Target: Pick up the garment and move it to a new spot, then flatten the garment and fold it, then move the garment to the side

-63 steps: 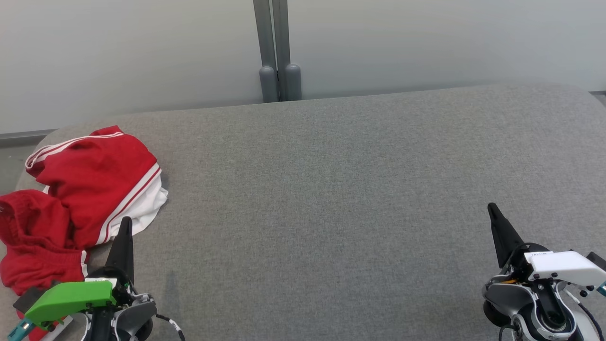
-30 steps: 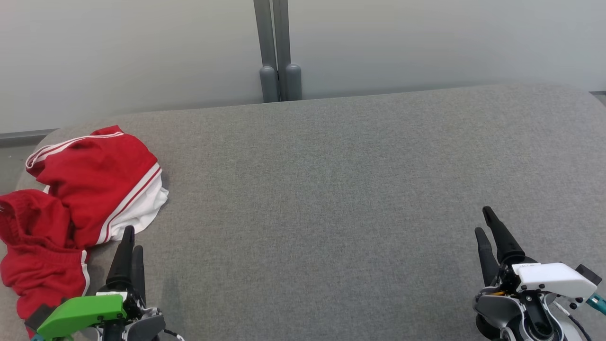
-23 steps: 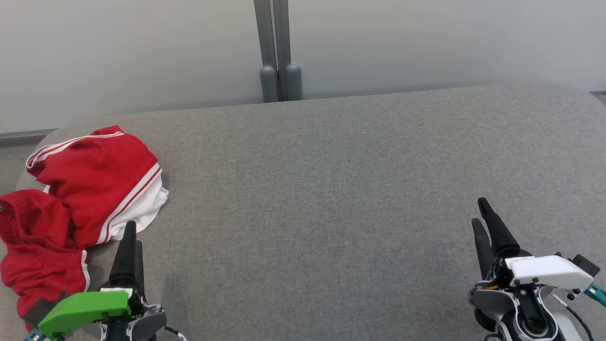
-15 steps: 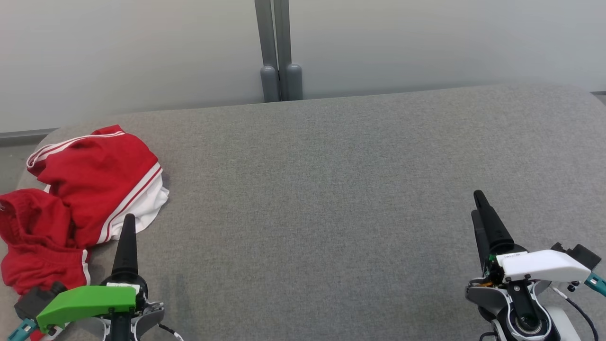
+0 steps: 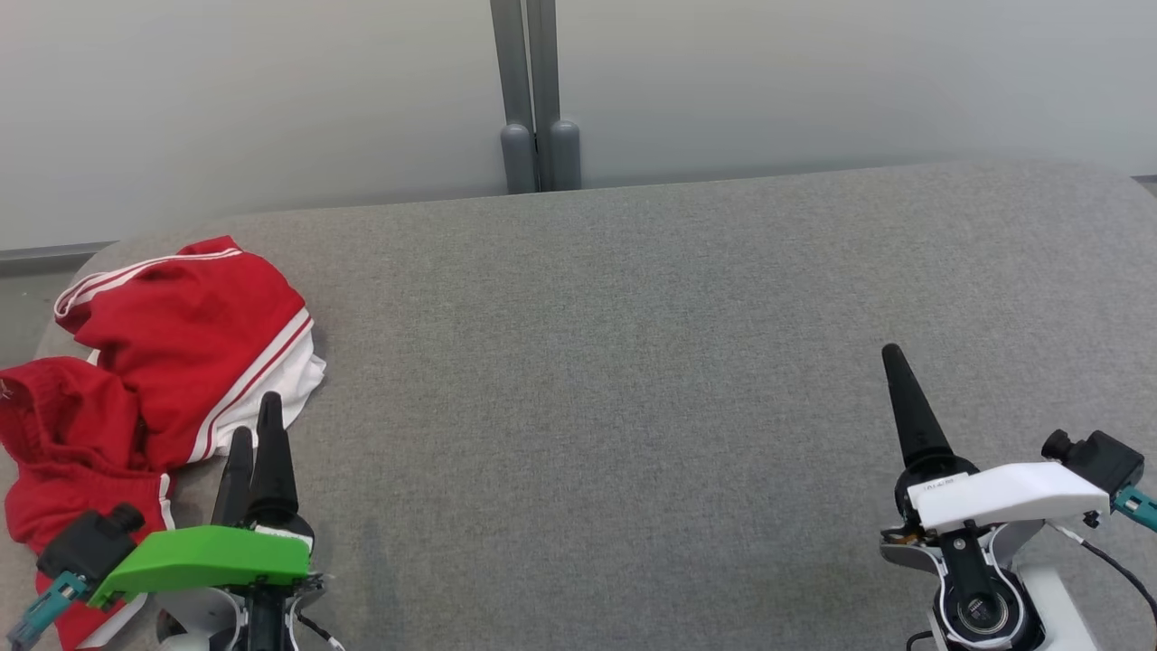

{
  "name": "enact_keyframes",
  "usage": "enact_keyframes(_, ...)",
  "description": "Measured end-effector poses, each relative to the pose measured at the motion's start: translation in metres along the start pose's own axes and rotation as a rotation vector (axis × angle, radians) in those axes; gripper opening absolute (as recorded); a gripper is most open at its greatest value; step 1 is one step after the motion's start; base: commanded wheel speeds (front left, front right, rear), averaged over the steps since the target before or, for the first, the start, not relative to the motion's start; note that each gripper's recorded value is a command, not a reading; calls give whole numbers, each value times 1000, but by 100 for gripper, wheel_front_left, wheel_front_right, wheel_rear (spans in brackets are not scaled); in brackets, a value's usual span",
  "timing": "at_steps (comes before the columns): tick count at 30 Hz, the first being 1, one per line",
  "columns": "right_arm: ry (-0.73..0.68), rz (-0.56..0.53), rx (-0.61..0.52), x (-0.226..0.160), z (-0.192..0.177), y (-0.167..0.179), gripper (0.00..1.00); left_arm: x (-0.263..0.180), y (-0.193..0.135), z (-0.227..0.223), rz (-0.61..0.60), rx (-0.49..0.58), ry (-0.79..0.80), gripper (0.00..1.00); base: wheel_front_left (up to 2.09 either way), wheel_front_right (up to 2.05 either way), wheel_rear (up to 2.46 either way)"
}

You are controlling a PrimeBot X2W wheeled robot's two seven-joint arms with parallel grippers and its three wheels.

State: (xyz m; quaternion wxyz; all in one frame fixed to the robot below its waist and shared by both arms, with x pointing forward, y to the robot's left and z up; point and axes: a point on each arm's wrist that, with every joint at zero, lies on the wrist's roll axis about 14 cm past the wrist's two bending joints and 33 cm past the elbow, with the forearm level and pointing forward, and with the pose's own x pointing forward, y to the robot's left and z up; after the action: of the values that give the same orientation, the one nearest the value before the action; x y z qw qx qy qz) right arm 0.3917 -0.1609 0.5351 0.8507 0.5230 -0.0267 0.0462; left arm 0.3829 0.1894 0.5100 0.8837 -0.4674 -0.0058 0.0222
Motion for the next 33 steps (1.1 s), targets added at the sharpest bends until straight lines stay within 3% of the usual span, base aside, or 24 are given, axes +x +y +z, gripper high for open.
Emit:
enact_keyframes(10,2,47,-203,2,-3,12,100,-1,-7,-6,-11,211,1,100,0,0,0)
enact_keyframes(33,11,98,-603,5,-11,17,100,-2,-10,-10,-25,495,-23,100,0,0,0)
